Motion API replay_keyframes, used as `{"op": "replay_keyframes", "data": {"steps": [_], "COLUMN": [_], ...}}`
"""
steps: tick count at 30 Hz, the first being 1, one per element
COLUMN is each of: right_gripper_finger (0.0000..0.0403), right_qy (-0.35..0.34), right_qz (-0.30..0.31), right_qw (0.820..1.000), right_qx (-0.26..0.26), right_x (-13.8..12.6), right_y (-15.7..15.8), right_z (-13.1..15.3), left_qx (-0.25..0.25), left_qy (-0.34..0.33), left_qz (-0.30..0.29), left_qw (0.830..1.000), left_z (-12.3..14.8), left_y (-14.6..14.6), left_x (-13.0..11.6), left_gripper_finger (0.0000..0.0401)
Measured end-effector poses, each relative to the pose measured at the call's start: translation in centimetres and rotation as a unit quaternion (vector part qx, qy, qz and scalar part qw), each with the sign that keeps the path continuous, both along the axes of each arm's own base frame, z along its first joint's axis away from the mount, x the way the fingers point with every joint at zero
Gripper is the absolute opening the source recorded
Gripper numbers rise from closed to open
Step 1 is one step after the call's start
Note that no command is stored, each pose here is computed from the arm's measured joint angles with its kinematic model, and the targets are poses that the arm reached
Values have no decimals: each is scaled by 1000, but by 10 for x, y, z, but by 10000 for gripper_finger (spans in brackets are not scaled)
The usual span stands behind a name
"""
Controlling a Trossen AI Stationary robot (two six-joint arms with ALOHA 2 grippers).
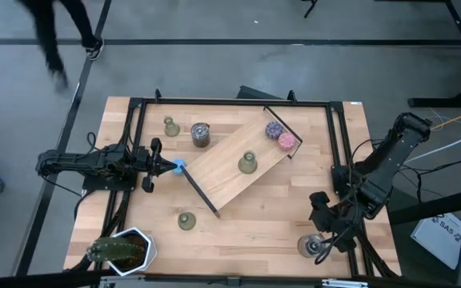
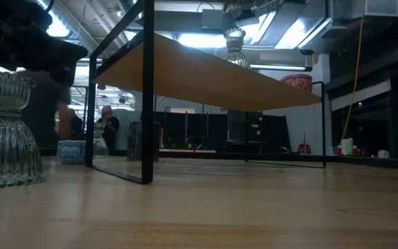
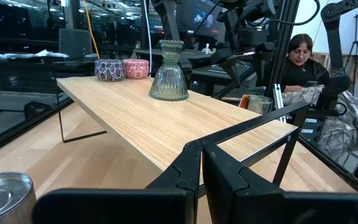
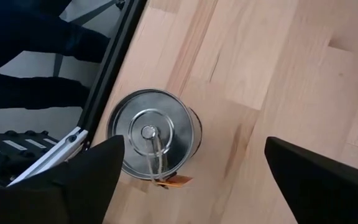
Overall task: Pick & Place candle stick holders
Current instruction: Put the bottom silver scented candle on the shelf
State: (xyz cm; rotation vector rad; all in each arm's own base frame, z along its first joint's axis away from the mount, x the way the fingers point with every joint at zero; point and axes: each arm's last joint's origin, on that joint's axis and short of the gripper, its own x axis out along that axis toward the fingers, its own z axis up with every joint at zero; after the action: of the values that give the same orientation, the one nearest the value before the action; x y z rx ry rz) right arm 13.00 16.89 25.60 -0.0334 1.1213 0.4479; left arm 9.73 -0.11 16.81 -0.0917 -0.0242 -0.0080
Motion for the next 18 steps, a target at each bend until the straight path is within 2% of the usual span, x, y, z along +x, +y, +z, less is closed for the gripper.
{"op": "replay_keyframes", "data": {"steps": [18], "right_gripper_finger": [398], "right_qy": [-1], "right_qz": [35], "right_qw": [999], "right_qx": [-7], "right_x": [-4], "right_y": [8], "right_z": [-4], "left_qx": [0], "left_qy": [0], "left_qz": [0], "left_qw": [1000], "left_z": [0], "left_y": [0], "left_x": [0], "left_gripper_finger": [11]}}
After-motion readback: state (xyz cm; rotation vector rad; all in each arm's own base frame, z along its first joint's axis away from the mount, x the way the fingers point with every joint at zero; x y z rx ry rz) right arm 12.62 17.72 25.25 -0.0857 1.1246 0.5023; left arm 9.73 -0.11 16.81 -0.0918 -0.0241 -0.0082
